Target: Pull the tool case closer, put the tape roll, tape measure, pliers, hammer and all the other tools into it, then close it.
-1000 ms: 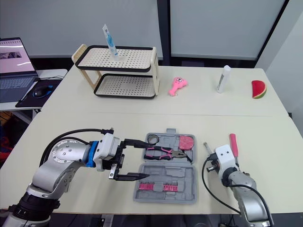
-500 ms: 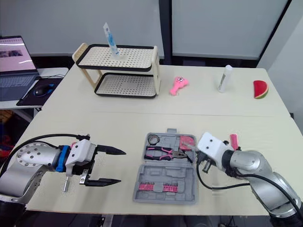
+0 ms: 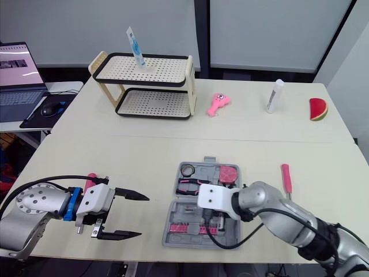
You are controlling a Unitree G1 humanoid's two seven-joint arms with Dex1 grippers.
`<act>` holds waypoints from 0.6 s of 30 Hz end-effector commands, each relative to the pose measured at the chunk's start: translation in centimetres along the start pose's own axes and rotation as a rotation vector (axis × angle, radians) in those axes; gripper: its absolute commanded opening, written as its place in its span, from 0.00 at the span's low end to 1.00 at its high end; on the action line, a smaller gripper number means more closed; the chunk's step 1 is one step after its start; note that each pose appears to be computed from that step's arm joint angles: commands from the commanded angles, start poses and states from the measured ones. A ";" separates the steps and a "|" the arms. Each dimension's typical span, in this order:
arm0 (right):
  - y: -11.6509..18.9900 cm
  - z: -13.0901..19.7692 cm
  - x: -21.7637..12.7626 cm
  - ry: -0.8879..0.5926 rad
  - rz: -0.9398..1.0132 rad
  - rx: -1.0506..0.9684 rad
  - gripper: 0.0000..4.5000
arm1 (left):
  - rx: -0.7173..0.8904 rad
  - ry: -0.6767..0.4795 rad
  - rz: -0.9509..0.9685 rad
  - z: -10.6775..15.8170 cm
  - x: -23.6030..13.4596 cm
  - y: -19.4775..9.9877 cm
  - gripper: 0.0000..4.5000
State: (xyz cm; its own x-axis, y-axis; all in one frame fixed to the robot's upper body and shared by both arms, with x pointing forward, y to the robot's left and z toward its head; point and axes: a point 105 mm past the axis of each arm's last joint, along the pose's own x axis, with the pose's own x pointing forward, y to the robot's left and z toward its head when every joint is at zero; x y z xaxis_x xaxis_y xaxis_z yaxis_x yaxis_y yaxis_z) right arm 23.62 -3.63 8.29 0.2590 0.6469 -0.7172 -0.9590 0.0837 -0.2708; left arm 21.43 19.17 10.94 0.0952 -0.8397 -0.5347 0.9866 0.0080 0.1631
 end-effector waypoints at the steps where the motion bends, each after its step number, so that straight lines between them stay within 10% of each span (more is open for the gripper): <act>1: -0.4 0.5 0.6 -0.005 -0.011 -0.017 0.06 | 0.034 -0.007 0.009 0.8 -0.2 0.1 1.00; 18: -0.7 0.5 2.5 -0.009 -0.013 -0.013 0.06 | 0.038 -0.018 0.018 1.0 0.2 0.2 1.00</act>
State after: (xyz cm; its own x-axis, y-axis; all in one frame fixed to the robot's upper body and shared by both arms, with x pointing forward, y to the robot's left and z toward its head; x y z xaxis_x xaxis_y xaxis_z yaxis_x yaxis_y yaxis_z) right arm 24.90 -2.34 6.27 0.2607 0.6285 -0.7328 -0.9615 0.1005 -0.2559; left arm 21.54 18.91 11.12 0.1100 -0.8407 -0.5302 0.9835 0.0151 0.1802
